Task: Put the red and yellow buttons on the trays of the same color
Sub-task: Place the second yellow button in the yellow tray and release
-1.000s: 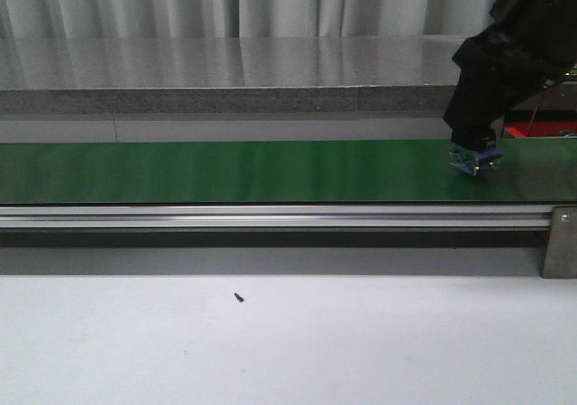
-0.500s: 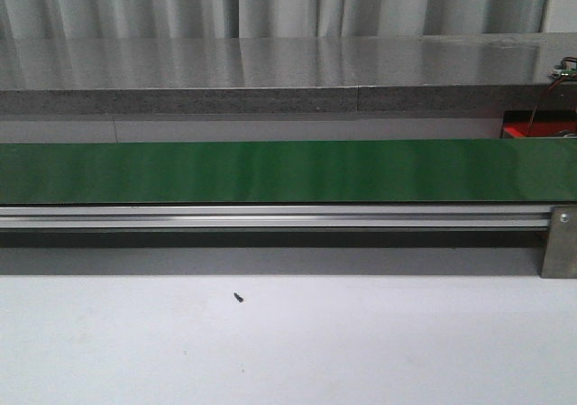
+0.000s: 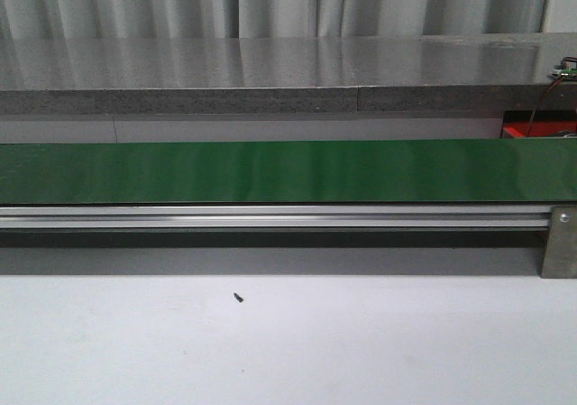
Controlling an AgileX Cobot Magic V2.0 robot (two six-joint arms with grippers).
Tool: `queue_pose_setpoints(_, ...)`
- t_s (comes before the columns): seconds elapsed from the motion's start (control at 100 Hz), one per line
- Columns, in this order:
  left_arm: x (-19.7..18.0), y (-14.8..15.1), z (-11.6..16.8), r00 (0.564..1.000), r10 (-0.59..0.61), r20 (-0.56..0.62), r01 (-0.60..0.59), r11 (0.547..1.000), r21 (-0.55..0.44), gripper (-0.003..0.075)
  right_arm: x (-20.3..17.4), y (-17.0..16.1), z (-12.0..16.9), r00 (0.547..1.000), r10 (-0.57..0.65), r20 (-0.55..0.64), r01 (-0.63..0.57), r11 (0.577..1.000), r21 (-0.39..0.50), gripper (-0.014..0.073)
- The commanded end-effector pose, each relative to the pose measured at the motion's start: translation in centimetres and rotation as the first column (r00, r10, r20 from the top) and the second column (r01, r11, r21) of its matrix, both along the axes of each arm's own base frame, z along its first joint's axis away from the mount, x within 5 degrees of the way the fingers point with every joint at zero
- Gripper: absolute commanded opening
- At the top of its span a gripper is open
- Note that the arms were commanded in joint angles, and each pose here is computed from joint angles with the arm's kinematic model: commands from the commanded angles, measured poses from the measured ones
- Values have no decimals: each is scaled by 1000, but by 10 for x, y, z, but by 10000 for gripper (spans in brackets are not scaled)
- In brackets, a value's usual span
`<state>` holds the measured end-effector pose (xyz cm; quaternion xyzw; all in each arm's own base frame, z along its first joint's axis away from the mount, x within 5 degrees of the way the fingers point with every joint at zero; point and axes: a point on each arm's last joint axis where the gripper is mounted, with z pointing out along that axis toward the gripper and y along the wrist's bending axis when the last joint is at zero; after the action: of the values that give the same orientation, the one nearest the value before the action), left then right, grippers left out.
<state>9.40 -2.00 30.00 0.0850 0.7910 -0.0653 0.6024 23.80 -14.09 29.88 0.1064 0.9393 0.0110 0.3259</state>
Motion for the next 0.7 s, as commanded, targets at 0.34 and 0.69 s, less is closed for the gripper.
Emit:
queue_pose_setpoints(0.34,1,0,17,995,9,103,-5,999,-35,-20,-17,-2,-48,991,-123,45,126,989,-76,237)
queue_pose_setpoints(0.69,1,0,17,995,9,103,-5,999,-35,-20,-2,0,-73,997,-83,-6,83,997,-4,237)
